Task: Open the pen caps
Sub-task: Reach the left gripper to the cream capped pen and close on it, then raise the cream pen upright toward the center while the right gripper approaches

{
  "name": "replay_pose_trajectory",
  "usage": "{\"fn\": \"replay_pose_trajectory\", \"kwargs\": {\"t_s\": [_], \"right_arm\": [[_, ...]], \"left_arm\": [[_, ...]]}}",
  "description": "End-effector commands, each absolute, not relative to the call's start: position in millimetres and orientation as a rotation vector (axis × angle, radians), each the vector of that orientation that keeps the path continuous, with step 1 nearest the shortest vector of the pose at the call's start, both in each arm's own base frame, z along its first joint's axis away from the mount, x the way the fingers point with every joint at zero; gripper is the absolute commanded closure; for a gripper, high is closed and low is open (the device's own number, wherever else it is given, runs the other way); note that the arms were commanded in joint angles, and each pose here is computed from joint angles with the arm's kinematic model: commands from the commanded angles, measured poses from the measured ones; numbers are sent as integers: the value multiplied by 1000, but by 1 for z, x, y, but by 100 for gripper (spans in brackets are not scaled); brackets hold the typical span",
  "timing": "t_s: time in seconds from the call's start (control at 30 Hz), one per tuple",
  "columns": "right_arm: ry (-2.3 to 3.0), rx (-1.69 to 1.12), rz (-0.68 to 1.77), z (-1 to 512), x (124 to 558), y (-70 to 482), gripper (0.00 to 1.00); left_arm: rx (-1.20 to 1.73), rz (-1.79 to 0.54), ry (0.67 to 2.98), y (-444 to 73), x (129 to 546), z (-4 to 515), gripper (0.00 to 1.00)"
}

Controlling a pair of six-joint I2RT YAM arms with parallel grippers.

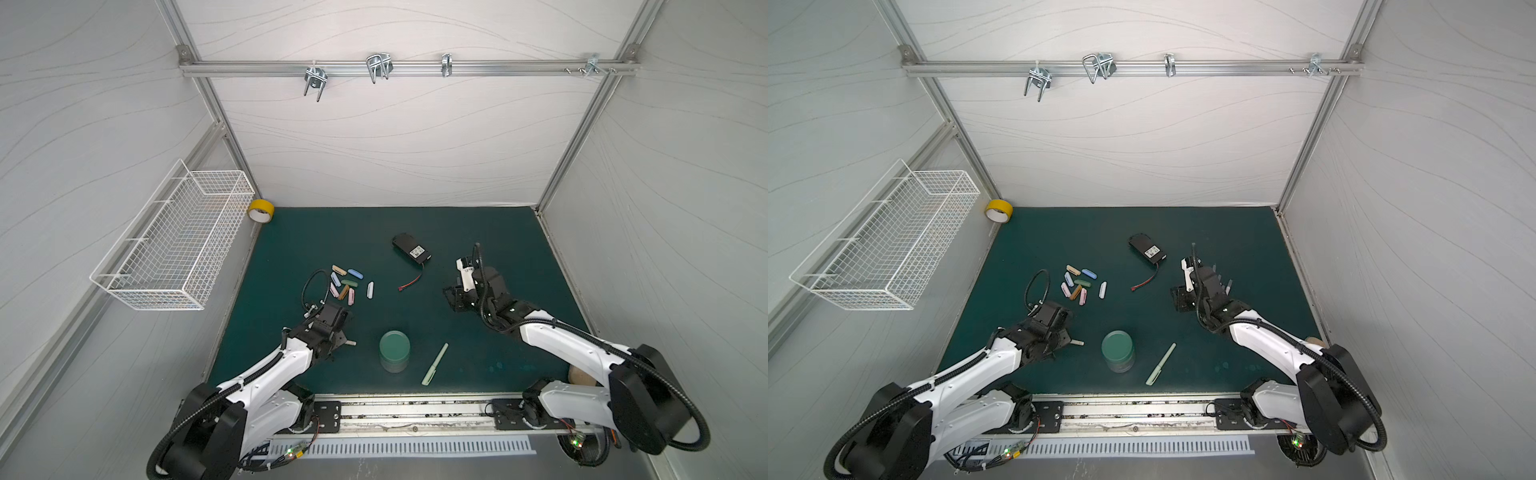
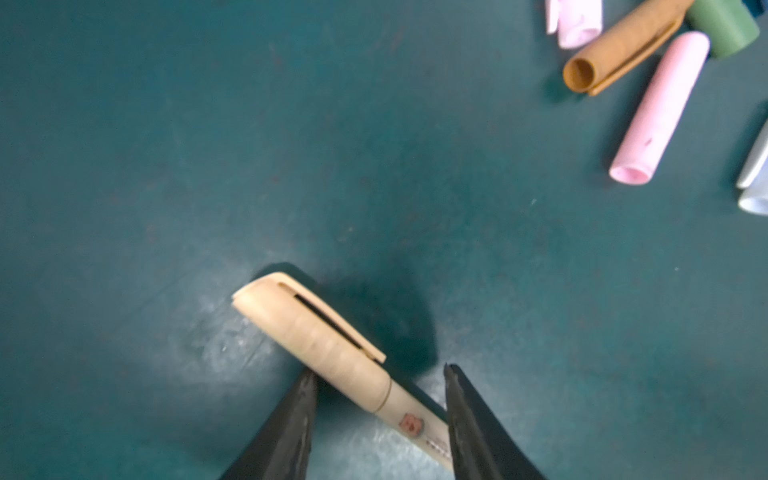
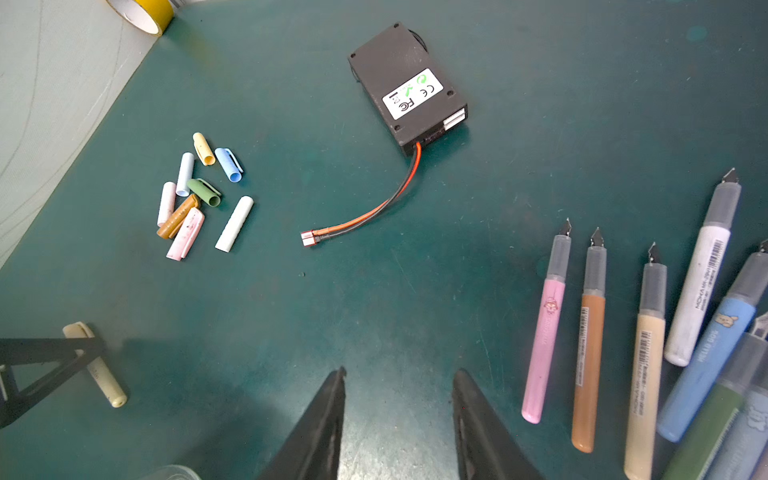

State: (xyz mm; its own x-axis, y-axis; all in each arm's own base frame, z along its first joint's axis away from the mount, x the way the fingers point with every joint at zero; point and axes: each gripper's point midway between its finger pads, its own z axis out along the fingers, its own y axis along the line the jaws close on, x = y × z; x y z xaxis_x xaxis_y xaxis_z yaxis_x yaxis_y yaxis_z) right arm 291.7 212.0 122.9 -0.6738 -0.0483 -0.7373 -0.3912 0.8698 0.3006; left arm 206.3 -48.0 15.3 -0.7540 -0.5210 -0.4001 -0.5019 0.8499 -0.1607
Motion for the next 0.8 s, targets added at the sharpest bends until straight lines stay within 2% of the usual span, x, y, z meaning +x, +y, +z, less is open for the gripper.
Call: {"fn": "replay_pose_trajectory", "kwargs": {"t_s": [0.0,0.23,0.57,0.77], "right_arm": [[2240,-297,597,129,292,212,56],[2239,-291,595,129,293,211,56],[2246,-284,592,127,294,210,56],[2255,-284,585,125,295,210,56]], "left_arm": [[-732,-107,2623,-58,211,13,55],[-694,-104,2648,-62,213,15,71],[-657,-119,2682,-65,204,18,63],[-639,-114,2682,-66,199,20,71]]}}
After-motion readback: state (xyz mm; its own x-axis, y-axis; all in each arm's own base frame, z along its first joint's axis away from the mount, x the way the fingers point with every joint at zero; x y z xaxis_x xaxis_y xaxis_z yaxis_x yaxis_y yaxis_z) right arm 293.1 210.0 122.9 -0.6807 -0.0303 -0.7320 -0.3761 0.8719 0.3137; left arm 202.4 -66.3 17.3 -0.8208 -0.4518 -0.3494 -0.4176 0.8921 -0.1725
